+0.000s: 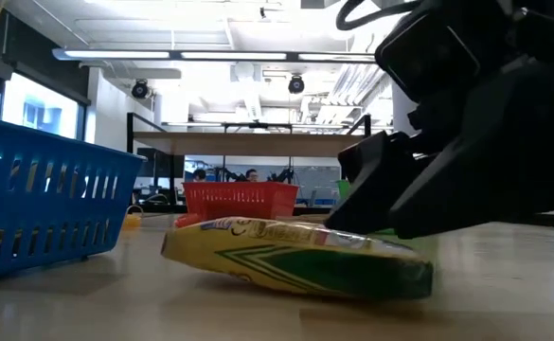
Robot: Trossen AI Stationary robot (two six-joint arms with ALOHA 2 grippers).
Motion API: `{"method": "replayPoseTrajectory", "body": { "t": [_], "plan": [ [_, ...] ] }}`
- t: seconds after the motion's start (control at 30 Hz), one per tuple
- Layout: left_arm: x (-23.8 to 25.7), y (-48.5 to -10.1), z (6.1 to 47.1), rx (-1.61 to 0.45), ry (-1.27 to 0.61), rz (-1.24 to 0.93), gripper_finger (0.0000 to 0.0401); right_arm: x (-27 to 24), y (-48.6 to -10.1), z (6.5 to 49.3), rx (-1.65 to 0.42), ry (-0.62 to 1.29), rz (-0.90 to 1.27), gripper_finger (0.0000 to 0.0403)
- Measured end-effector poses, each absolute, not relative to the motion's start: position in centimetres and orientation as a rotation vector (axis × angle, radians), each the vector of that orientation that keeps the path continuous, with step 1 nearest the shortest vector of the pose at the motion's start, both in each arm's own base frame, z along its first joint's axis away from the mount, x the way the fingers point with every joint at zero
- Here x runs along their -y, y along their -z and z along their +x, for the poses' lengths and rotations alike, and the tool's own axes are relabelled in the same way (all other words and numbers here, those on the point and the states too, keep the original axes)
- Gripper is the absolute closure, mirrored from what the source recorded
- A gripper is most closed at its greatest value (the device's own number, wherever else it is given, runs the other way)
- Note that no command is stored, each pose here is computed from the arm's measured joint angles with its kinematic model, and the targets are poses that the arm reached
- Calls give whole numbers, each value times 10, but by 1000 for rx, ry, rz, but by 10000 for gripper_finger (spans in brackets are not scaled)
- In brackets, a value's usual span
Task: Pick & Place Office Desk Supplies
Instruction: Put the yellow crayon box into the red bin
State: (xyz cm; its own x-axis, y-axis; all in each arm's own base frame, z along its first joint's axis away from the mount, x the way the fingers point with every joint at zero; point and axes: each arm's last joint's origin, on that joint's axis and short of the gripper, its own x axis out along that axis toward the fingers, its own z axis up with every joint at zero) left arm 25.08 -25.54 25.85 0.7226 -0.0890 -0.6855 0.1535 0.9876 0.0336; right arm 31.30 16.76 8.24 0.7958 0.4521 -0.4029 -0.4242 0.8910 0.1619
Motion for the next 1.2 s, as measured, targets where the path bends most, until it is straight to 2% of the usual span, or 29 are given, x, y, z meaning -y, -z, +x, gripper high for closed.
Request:
{"method": "replayPoseTrajectory", "body": {
  "t": [0.27,0.57,0.8,1.07,1.2],
  "plan": [
    [257,-258,249,-751,142,94,227,-173,-83,310,-447,-437,90,210],
    [257,-258,249,-750,145,106,227,-181,-87,308,-389,-311,75,210],
    [257,-258,249,-751,145,107,227,-197,-92,313,-431,-162,-75,210],
    [257,-258,249,-751,144,102,227,-223,-125,301,-479,-17,-237,210],
    [257,-258,249,-751,144,101,227,-233,-151,293,-425,0,-165,210]
  ]
}}
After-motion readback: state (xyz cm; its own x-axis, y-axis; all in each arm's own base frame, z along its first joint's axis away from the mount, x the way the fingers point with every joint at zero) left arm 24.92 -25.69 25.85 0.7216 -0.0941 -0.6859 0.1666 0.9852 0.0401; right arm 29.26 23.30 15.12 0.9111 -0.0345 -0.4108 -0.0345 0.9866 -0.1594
